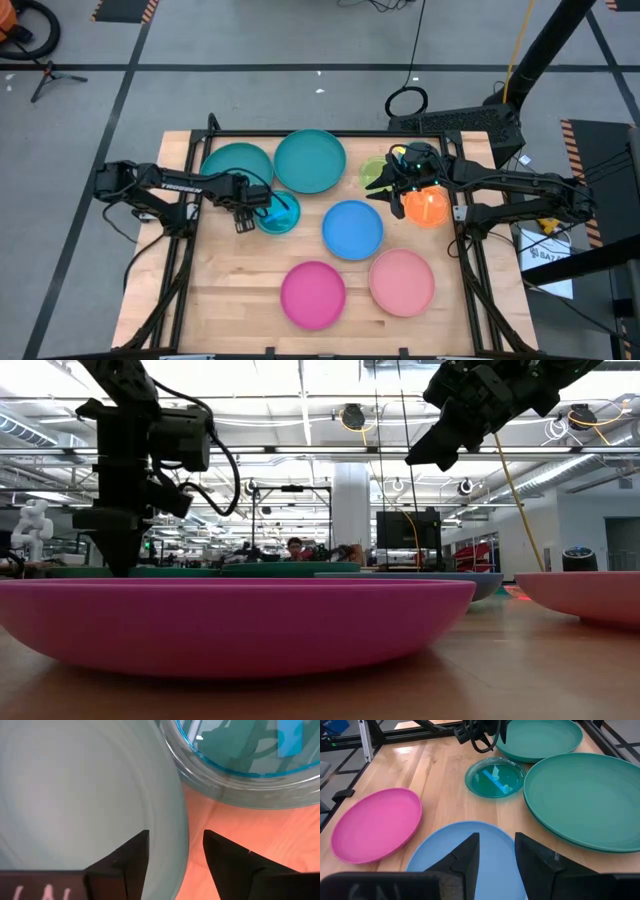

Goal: Stack plastic plates
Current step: Stack the green plate on top of the green plate

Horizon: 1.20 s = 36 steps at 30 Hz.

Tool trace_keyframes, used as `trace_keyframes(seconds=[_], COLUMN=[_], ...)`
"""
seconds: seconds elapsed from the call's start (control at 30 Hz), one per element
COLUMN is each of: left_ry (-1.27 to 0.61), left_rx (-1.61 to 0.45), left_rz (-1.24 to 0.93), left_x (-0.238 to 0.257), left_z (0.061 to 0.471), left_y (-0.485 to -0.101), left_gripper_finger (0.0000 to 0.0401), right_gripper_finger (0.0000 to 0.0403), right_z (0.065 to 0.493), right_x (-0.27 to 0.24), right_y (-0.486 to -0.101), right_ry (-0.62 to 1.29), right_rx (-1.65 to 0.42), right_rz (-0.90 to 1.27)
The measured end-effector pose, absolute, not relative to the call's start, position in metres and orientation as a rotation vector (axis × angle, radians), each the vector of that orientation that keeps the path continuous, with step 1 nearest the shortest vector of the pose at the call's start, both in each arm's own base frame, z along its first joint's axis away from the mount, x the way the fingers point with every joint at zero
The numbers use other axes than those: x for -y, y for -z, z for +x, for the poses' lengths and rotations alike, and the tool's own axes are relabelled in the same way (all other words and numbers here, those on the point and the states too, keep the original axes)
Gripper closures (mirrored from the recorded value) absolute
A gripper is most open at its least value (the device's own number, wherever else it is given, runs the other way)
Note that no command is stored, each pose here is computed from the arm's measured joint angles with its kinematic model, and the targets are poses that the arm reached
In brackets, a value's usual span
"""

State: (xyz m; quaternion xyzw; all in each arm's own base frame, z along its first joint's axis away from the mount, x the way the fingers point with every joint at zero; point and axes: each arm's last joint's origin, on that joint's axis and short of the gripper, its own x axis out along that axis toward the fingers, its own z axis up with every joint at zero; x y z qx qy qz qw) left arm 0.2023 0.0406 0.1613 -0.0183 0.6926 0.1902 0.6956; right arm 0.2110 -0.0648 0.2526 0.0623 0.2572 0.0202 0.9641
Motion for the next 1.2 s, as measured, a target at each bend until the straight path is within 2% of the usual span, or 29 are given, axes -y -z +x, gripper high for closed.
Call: trace_keyframes(seconds=[0.6,1.2], left_ry=[-0.481,-0.593], left_rx=[-1.539,-1.587], left_rz=[-0.042,0.032], left_x=[-0.042,-0.044], left_z=[0.203,0.210], left_y=[-0.165,-0.205], left_gripper_finger=[0.0388,0.0394], right_gripper_finger=[0.0287,0.0287], right_z=[0.211,0.211], right_x=[0.065,0.065], right_y=[-0.253,-0.253], right_ry=[-0.041,-0.041], right_rx=[-0.520,-0.520], right_rz=[0.125,0.124])
